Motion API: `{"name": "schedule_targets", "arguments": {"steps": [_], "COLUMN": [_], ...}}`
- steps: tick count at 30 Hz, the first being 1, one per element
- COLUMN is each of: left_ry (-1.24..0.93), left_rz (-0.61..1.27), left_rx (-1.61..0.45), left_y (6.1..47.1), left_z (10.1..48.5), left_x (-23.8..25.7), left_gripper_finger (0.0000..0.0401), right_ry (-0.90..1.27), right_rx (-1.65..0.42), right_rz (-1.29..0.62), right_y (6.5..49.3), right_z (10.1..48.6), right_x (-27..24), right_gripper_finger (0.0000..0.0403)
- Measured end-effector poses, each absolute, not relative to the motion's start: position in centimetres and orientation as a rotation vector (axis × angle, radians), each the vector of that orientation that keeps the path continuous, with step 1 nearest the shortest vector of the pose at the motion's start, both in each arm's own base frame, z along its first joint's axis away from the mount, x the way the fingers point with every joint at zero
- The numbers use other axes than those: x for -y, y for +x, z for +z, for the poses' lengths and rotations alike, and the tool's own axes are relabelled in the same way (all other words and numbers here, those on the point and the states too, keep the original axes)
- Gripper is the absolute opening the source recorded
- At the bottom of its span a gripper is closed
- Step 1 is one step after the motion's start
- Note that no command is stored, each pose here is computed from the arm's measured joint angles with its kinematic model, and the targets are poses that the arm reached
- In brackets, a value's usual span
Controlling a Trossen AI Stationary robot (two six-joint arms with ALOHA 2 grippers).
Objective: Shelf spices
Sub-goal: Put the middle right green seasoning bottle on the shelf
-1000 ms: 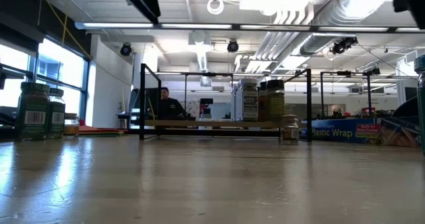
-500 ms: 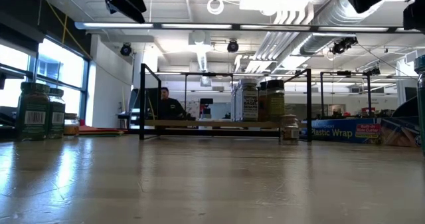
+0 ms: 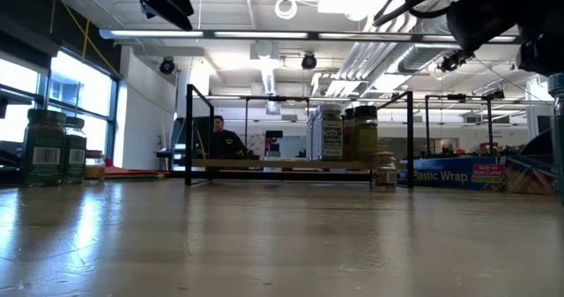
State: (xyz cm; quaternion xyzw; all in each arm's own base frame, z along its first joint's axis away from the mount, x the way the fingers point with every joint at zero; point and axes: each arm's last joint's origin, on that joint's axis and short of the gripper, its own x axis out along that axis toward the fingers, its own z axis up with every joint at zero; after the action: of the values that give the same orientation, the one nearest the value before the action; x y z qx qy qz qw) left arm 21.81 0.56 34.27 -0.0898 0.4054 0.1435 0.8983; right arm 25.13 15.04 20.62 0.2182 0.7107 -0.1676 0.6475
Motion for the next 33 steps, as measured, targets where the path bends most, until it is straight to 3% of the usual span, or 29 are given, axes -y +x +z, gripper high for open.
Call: {"name": "schedule_targets", "arguments": {"steps": [4, 5, 16, 30, 33], "left_ry": [-0.192, -0.198, -0.243, -0.258, -0.270], "left_rz": [0.295, 0.292, 0.276, 0.278, 0.283], "left_rx": [-0.839, -0.840, -0.841, -0.842, -0.839], "left_y": [21.8, 21.8, 21.8, 21.8, 21.8], "left_z": [34.3, 34.3, 34.3, 34.2, 34.2], "left_x": [-0.5, -0.5, -0.4, -0.4, -0.4], "left_gripper_finger": [0.0189, 0.0189, 0.0190, 0.0190, 0.0190], "right_ry": [0.502, 0.504, 0.543, 0.311, 0.229], "right_rx": [-1.625, -1.618, -1.480, -1.460, -1.423], "right_rz": [-0.327, -0.318, -0.162, -0.144, -0.175], "right_y": [25.9, 26.1, 31.8, 41.6, 43.0], "right_z": [20.3, 20.3, 21.9, 20.2, 20.5], "right_x": [-14.4, -14.2, -6.2, 1.3, 1.8], "right_gripper_finger": [0.0182, 0.0179, 0.0180, 0.0180, 0.0213]}}
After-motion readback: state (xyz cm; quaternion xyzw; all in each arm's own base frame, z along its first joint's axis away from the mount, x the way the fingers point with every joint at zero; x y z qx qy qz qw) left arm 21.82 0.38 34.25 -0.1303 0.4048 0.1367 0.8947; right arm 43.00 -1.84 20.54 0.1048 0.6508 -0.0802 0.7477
